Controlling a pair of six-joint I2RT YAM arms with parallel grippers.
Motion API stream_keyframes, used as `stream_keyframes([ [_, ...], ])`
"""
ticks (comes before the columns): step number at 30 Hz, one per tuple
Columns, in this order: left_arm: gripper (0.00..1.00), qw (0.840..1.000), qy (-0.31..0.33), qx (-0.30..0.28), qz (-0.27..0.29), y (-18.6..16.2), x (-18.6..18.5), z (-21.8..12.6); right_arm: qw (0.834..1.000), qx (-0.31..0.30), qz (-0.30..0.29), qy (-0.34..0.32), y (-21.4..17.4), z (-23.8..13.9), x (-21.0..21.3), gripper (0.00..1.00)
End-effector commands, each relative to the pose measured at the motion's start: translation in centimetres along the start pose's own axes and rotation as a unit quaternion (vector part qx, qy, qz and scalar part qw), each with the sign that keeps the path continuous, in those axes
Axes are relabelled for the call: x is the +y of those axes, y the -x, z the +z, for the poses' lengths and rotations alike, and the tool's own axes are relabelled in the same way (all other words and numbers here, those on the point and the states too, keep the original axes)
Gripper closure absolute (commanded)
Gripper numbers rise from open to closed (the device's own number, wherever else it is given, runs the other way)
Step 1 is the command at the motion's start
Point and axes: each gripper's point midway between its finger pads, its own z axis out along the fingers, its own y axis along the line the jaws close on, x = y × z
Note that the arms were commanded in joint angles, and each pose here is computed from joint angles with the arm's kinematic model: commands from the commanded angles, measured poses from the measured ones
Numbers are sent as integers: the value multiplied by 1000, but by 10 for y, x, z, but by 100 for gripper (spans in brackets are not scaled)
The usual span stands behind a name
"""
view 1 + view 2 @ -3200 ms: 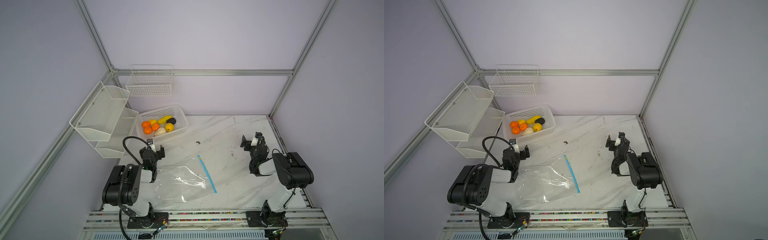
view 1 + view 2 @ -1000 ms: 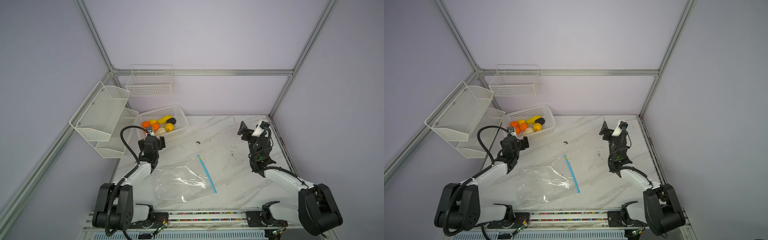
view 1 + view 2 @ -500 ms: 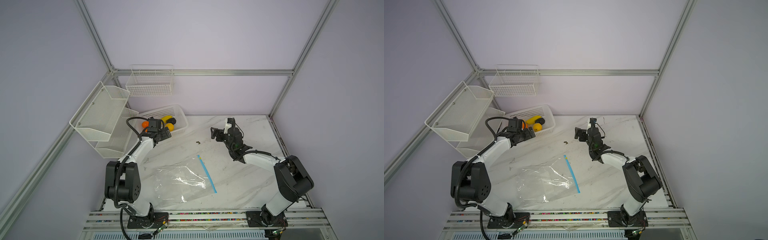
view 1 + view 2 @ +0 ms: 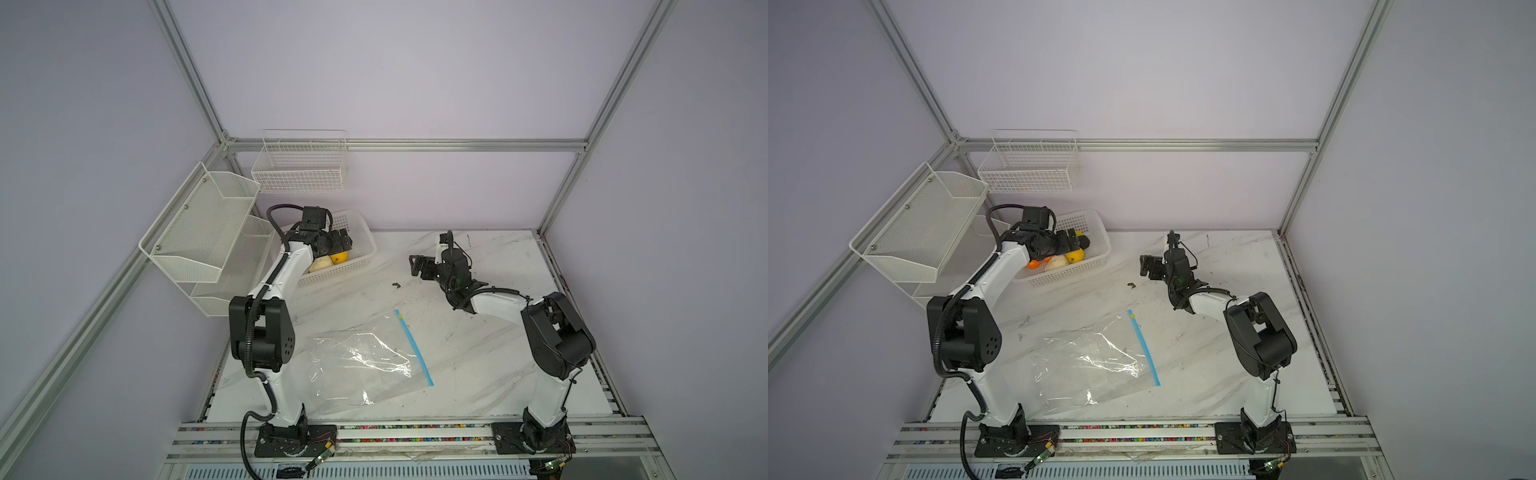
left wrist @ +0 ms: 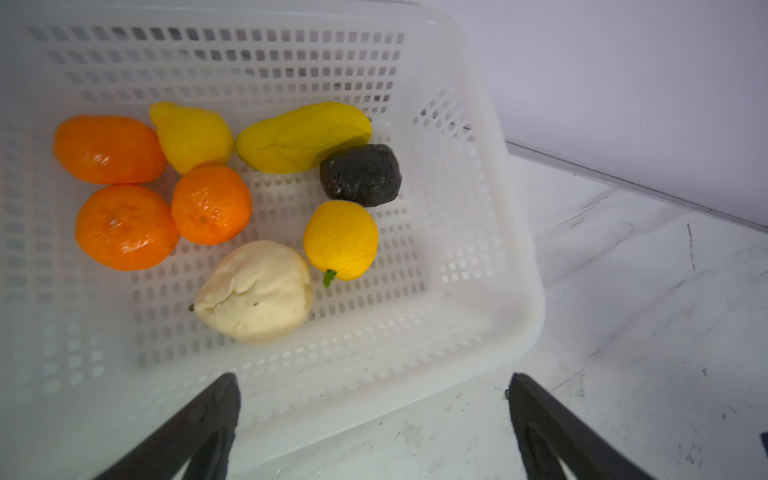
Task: Place the food in the zip-top bag and seal the zipper
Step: 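Reach both grippers toward the white fruit basket's near corners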
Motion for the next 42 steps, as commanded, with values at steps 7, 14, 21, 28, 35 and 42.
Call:
stream_keyframes([
  [7, 0, 999, -32, -16, 15, 23, -18, -10, 995, 73, 44, 43, 0, 70, 40, 10],
  [14, 0, 998, 30, -16, -47, 16, 44, -19, 977, 113, 117, 137, -13, 119, 82, 19],
  [21, 0, 998, 32, 3, -62, 6, 57, -8, 960, 133, 159, 189, -30, 141, 102, 26],
  [28, 0, 996, 37, 20, -73, -4, 69, -5, 952, 131, 177, 214, -34, 161, 102, 30],
  [35, 0, 996, 35, 27, -80, -9, 70, -3, 945, 131, 189, 233, -33, 169, 112, 43],
  [42, 0, 996, 40, 30, -78, -13, 72, -3, 948, 121, 181, 230, -24, 165, 115, 65],
])
